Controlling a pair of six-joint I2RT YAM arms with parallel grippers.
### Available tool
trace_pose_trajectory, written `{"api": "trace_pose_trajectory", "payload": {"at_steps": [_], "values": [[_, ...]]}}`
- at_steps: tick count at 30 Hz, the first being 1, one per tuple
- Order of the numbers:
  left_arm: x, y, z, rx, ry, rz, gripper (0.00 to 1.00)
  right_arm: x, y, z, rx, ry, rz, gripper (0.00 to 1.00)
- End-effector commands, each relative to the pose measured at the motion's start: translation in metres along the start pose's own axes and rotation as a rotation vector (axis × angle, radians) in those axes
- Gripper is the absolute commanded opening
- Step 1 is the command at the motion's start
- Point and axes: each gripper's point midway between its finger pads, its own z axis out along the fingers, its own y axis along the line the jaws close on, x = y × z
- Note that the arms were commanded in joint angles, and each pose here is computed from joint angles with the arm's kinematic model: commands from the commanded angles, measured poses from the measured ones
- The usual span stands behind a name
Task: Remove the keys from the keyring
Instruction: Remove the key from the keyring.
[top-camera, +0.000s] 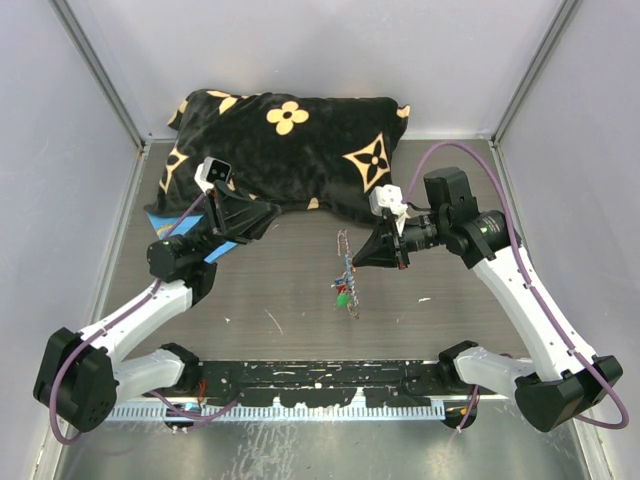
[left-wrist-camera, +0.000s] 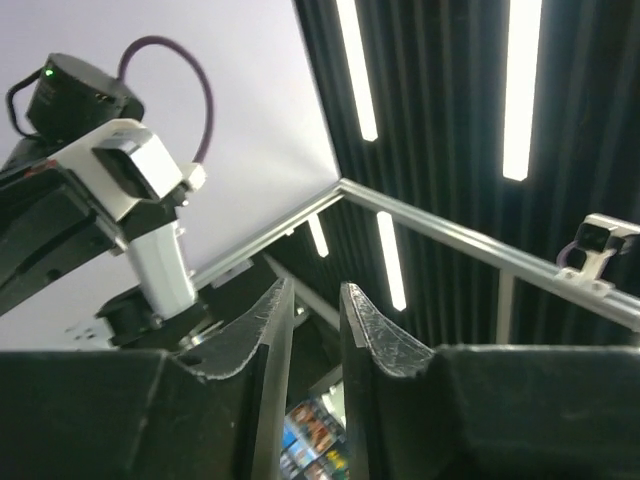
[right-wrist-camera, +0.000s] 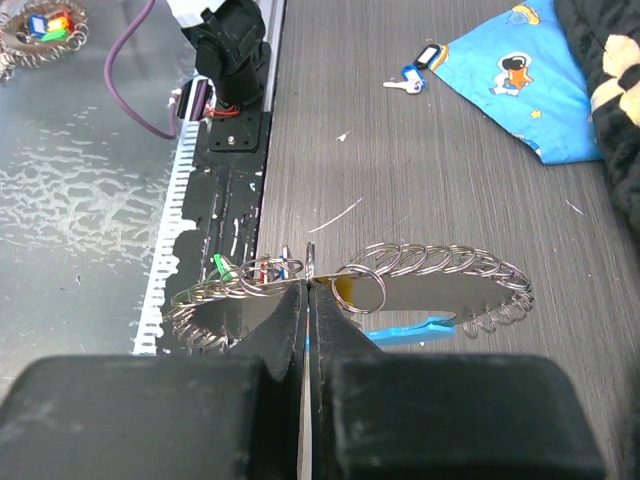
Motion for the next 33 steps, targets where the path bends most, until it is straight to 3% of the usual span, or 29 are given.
{"api": "trace_pose_trajectory", "payload": {"at_steps": [1,5,6,10,13,16,24,33], "values": [[0.027,0.014,0.002,-0.082,0.201,0.203,0.3,-0.005,-0.003,-0.005,0.024,0.005,-0.087,0.01],[0.027,0.048,-0.015,-0.207,0.236,0.567,0.35,0.01,-0.014,-0.004,0.038,0.078,-0.118,0.01],[0.022,0.058,-0.022,-0.245,0.243,0.743,0.36,0.014,-0.017,-0.005,0.042,0.1,-0.129,0.01],[0.012,0.077,-0.054,-0.381,0.242,1.198,0.49,0.03,-0.024,-0.005,0.024,0.184,-0.205,0.01],[0.022,0.09,-0.066,-0.352,0.3,1.391,0.49,0.038,-0.027,-0.007,0.004,0.239,-0.289,0.01],[0.036,0.114,-0.069,-0.344,0.398,1.451,0.42,0.041,-0.034,-0.007,0.01,0.281,-0.371,0.01],[0.072,0.168,-0.055,-0.323,0.584,1.575,0.34,0.035,-0.028,0.01,-0.023,0.317,-0.447,0.01],[0.068,0.202,-0.042,-0.368,0.541,1.657,0.3,0.03,-0.026,0.015,-0.035,0.305,-0.444,0.01]]}}
